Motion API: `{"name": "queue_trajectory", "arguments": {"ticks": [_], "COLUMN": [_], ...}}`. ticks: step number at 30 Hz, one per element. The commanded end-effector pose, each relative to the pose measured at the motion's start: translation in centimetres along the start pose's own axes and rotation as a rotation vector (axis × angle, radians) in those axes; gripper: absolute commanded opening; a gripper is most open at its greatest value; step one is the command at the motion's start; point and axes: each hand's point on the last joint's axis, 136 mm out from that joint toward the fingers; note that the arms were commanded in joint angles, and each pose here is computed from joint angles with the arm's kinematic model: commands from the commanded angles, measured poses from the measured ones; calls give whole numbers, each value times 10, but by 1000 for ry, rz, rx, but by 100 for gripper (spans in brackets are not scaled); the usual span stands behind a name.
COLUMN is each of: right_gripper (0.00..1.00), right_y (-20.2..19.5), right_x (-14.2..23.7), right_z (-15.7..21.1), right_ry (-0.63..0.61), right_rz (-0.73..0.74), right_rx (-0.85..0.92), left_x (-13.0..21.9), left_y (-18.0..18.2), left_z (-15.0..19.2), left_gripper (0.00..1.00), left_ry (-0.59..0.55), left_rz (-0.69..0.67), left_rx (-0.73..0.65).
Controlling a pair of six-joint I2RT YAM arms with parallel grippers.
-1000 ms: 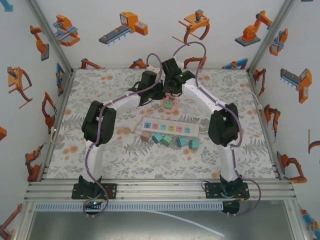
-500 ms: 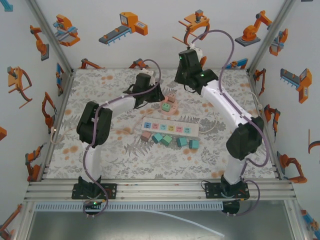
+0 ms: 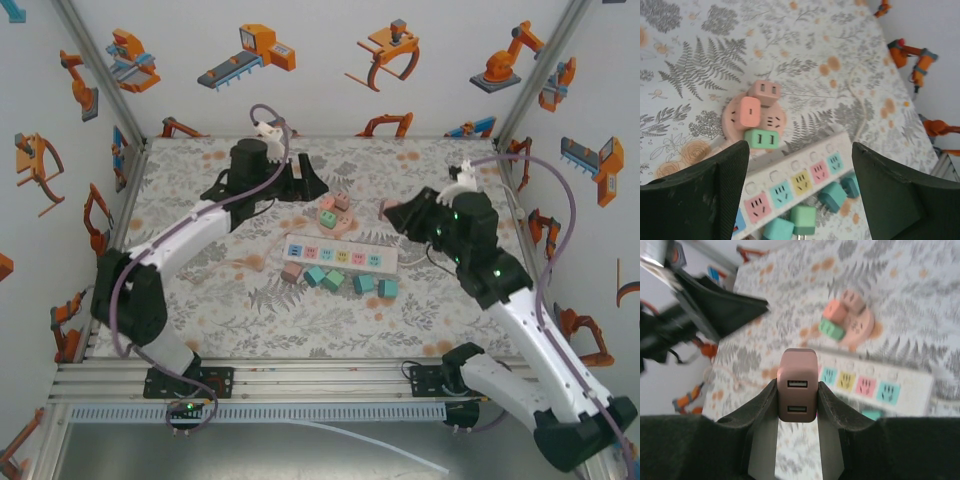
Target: Pull the plug off the socket
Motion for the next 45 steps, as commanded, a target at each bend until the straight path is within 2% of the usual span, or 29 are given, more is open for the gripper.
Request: {"name": "queue_trajectory", "arguments": {"ticks": [1, 7, 11, 17, 24, 28, 31, 35, 45], "right_gripper": [0, 0, 0, 0, 0, 16, 24, 33, 49], "right_y": [-6, -23, -46, -80, -104, -121, -125, -137, -141], "right_x": [18, 31, 26, 4, -10, -9, -8, -1, 9], "right_z": [51, 135, 170, 206, 237, 252, 255, 257, 243], "right_ry": [138, 401, 511, 549, 563, 573, 575, 576, 537], "right_rz": [-64, -114, -48, 29, 65, 120, 139, 215, 272], "right_rx": [-43, -106, -124, -133, -178, -204, -203, -208, -183], "left_x": [29, 92, 134, 156, 149, 141, 128, 117, 108], "left_y": [-24, -87, -114, -107, -97, -96, -90, -85, -80], "left_z": [32, 108, 153, 186, 188, 184, 182, 179, 163], "left_gripper": [75, 76, 81, 85, 87, 88, 87, 87, 89], "left_ry": [96, 285, 358, 376, 374, 346, 349, 354, 266], "left_rz": [114, 364, 538, 527, 463, 448, 398, 346, 270], "left_rx": [-57, -301, -438, -575, -590, -602, -592, -587, -582]}}
Point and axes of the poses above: each hand's point on the last joint's axis, 136 mm out from that joint toward the fingers, its own x axis back along the fingers, its own y axis along the line the jaws close on, z = x × y, and after that the axes turned 4 degrees about x, right-handed
